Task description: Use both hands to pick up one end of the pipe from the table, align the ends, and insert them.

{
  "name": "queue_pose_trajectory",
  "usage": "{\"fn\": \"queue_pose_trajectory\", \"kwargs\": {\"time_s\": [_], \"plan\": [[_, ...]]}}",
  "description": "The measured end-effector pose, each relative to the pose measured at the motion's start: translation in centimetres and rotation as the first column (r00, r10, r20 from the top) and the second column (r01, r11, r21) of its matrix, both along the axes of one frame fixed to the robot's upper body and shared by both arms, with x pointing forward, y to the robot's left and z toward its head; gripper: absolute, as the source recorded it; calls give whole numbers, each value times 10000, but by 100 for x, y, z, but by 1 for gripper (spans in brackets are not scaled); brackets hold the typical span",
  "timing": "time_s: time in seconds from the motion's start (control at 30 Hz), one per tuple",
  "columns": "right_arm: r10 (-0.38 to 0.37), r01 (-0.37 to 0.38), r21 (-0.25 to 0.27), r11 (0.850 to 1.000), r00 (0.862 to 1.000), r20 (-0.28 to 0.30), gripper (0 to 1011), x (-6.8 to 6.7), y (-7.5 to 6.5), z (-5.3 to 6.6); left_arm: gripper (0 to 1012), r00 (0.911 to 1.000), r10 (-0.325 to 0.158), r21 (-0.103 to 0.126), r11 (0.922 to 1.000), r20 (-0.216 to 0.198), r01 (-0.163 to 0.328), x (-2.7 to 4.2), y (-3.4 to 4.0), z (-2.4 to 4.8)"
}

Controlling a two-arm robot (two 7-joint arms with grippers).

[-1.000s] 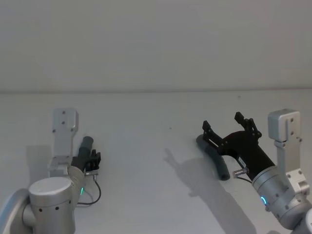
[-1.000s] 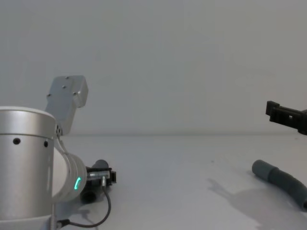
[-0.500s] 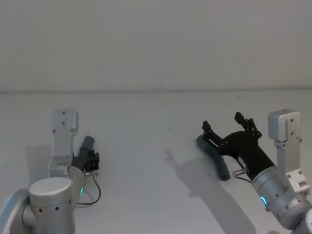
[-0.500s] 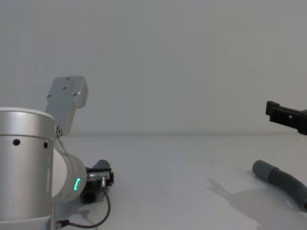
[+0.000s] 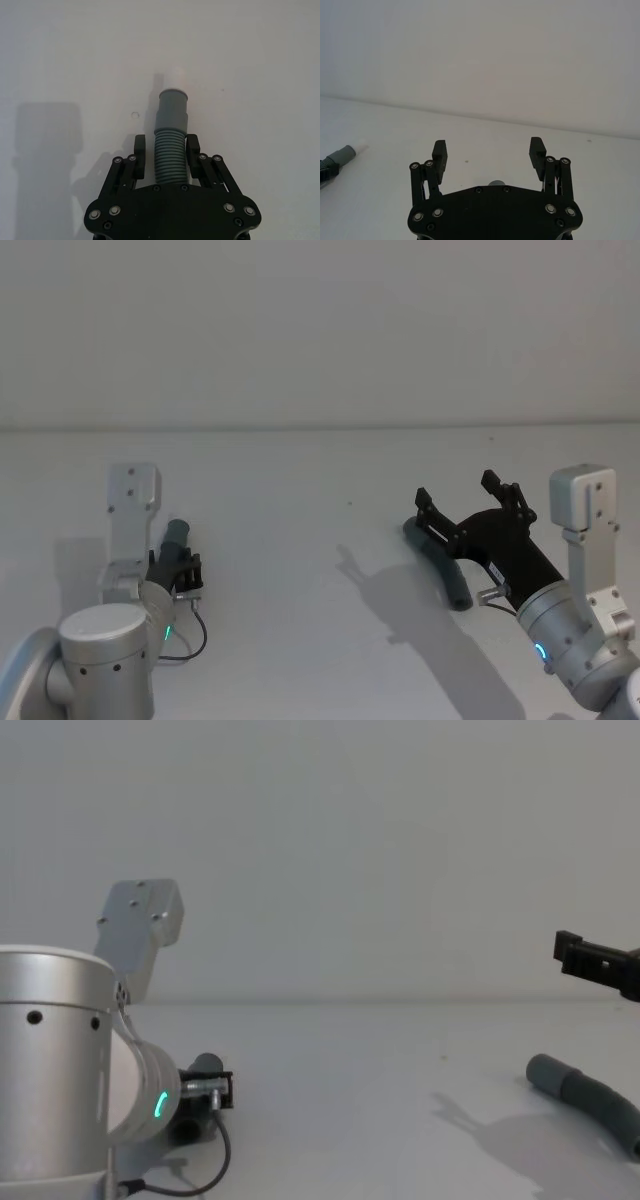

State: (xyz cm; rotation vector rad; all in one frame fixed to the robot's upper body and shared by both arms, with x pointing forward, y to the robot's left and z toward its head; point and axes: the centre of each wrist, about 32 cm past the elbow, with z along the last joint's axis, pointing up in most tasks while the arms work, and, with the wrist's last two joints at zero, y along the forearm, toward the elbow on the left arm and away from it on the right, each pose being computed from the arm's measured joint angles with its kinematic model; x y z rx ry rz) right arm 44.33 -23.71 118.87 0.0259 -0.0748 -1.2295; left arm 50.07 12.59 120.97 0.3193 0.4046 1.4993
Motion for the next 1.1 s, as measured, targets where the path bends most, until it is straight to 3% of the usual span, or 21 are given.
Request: {"fn": "queue_pose_trajectory", "kwargs": {"time_s": [0.6, 1.1], "plan": [[0, 0, 1, 10000, 10000, 0, 1000, 0, 0, 0, 339, 10000, -30, -47, 10000, 33, 30, 2, -7, -6], [0, 0, 0, 10000, 10000, 0, 1000, 0, 0, 0, 301, 9987, -207, -204, 9996, 460, 217, 28, -15, 23]]}}
